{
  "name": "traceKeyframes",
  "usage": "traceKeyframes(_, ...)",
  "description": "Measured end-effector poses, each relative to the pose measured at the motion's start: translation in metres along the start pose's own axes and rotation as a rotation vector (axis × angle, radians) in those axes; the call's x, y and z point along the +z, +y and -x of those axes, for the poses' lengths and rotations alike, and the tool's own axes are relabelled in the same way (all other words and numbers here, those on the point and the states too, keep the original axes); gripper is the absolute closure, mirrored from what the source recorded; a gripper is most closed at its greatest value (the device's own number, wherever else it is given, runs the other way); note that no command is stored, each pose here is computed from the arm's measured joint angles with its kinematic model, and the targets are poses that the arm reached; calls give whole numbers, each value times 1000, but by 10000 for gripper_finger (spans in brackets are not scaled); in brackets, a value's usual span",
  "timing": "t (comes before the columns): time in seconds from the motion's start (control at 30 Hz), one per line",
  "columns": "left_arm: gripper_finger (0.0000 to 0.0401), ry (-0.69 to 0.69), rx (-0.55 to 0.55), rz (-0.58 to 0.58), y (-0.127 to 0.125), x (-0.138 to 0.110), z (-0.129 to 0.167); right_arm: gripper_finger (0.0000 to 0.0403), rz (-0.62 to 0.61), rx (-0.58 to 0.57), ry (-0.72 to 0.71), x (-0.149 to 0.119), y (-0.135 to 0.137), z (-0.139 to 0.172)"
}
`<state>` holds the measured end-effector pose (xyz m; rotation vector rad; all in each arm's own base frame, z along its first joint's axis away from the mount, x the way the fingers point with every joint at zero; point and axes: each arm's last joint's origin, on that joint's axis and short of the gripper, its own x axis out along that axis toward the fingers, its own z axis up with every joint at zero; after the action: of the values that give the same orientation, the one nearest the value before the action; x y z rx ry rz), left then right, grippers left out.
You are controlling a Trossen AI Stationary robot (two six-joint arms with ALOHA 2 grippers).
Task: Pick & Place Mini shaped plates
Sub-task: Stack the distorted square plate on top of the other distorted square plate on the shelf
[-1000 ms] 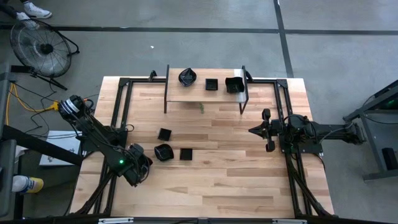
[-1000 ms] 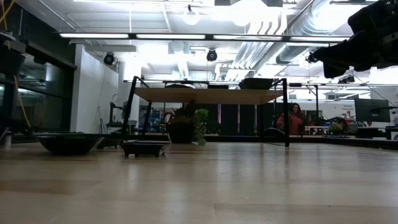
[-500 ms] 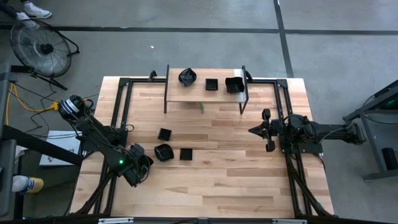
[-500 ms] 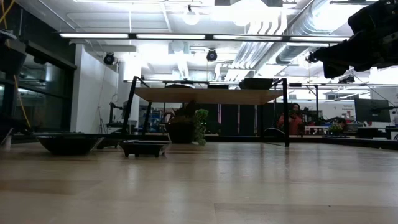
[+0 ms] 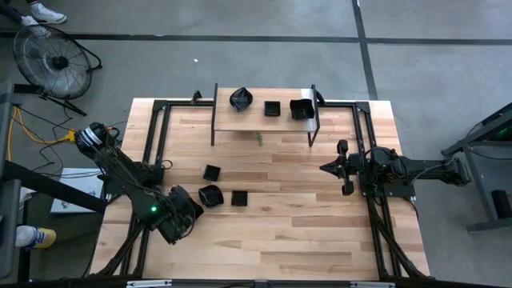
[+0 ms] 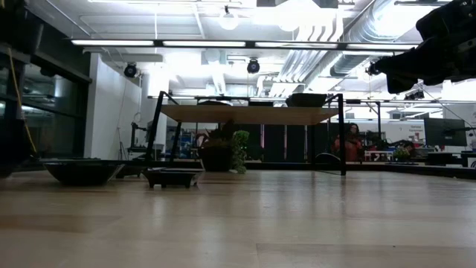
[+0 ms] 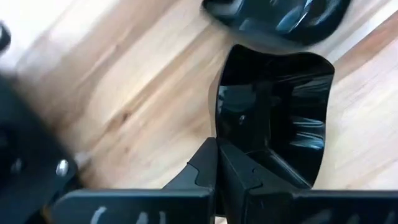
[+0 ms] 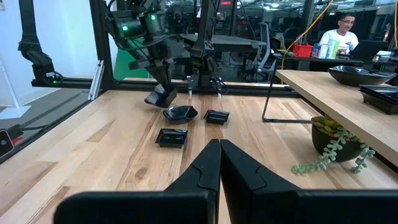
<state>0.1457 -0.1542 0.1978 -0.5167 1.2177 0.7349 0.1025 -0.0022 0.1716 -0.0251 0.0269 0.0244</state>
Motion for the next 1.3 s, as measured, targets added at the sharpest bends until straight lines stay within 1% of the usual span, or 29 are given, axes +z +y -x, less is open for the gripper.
traceKeyframes(0.13, 401, -71, -19, -12, -2, 3, 2, 398, 0, 0, 0, 0, 0, 0)
traceKeyframes(0.37, 401, -76, -20, -14, -2, 3, 3, 401, 0, 0, 0, 0, 0, 0)
traceKeyframes(0.5, 401, -79, -30, -44, -3, 3, 3, 400, 0, 0, 0, 0, 0, 0)
traceKeyframes(0.67, 401, -130, -57, -104, -6, 4, 3, 394, 0, 0, 0, 0, 0, 0)
traceKeyframes(0.83, 401, -183, -90, -160, -10, 5, 3, 397, 0, 0, 0, 0, 0, 0)
traceKeyframes(0.97, 401, -272, -113, -220, -13, 7, 4, 398, 0, 0, 0, 0, 0, 0)
traceKeyframes(1.1, 401, -399, -117, -303, -16, 10, 6, 400, 0, 0, 0, 0, 0, 0)
traceKeyframes(1.2, 401, -551, -81, -368, -16, 14, 8, 401, 0, 0, -1, 0, 0, 0)
traceKeyframes(1.3, 401, -748, 6, -427, -16, 24, 10, 400, 15, -6, -10, 1, 0, 0)
